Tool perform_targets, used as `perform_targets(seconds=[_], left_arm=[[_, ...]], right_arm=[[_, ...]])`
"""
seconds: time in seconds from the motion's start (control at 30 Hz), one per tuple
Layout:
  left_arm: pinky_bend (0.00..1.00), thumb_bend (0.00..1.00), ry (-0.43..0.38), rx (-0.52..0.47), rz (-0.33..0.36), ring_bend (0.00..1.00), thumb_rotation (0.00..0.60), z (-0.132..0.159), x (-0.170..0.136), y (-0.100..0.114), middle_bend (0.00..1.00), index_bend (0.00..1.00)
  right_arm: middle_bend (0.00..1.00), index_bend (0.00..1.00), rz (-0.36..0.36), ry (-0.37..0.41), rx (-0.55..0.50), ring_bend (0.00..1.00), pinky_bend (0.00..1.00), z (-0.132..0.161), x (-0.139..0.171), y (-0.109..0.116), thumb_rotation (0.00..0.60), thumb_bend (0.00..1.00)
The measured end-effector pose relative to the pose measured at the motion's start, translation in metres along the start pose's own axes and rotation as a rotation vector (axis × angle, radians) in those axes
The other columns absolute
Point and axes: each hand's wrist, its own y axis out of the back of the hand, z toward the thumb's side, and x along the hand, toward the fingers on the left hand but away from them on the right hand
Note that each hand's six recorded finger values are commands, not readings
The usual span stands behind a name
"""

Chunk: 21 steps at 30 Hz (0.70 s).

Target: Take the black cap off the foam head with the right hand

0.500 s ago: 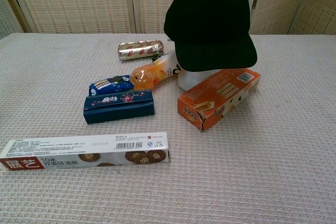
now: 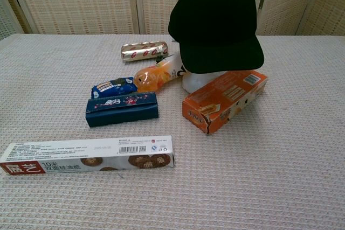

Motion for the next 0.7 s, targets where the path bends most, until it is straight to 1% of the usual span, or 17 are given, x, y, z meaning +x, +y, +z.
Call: perform_targets(seconds=[0.07, 0.13, 0.17, 0.23, 0.3, 0.37, 0.47, 0.57, 0.63, 0.7], left_arm=[[0.14, 0.08, -0.011, 0.000, -0.004, 0.21, 0.600, 0.002, 0.000, 0.000, 0.25, 0.27], [0.14, 0.08, -0.017, -0.001, -0.004, 0.21, 0.600, 0.004, 0.001, 0.002, 0.25, 0.27], [0.14, 0.08, -0.020, -0.001, -0.003, 0.21, 0.600, 0.004, 0.001, 0.003, 0.25, 0.27], [0.14, 0.08, -0.023, -0.001, 0.000, 0.21, 0.600, 0.005, 0.001, 0.004, 0.25, 0.27], [0.14, 0.08, -0.025, -0.001, 0.001, 0.21, 0.600, 0.005, 0.000, 0.005, 0.25, 0.27], [0.14, 0.08, -0.025, 0.000, 0.000, 0.21, 0.600, 0.005, -0.001, 0.007, 0.25, 0.27], [0.14, 0.08, -0.020, 0.002, -0.002, 0.21, 0.600, 0.003, -0.003, 0.008, 0.25, 0.27], [0.14, 0.08, -0.014, 0.004, -0.003, 0.21, 0.600, 0.001, -0.004, 0.009, 0.25, 0.27], [0.14, 0.08, -0.012, 0.005, -0.004, 0.21, 0.600, 0.000, -0.005, 0.010, 0.25, 0.27], [0.14, 0.08, -0.010, 0.005, -0.006, 0.21, 0.600, -0.001, -0.005, 0.010, 0.25, 0.27]], right_arm=[[0.52, 0.26, -0.003, 0.026, -0.002, 0.46, 0.59, 0.006, -0.006, -0.002, 0.391, 0.18], [0.64, 0.30, -0.008, 0.054, -0.002, 0.59, 0.74, 0.013, -0.014, -0.004, 0.404, 0.17], [0.68, 0.32, -0.014, 0.075, -0.003, 0.64, 0.78, 0.019, -0.020, -0.005, 0.413, 0.16], [0.79, 0.36, -0.028, 0.107, -0.007, 0.76, 0.89, 0.028, -0.030, -0.008, 0.441, 0.11], [0.87, 0.39, -0.044, 0.144, -0.015, 0.85, 0.97, 0.040, -0.043, -0.011, 0.453, 0.07], [0.92, 0.42, -0.060, 0.178, -0.023, 0.91, 1.00, 0.053, -0.057, -0.015, 0.471, 0.04], [0.97, 0.45, -0.084, 0.221, -0.029, 0.98, 1.00, 0.070, -0.074, -0.022, 0.490, 0.03], [0.99, 0.45, -0.105, 0.261, -0.017, 1.00, 1.00, 0.087, -0.089, -0.030, 0.500, 0.03], [1.00, 0.45, -0.117, 0.281, -0.008, 1.00, 1.00, 0.096, -0.097, -0.035, 0.534, 0.03], [1.00, 0.45, -0.130, 0.300, -0.001, 1.00, 1.00, 0.105, -0.105, -0.041, 0.553, 0.03]])
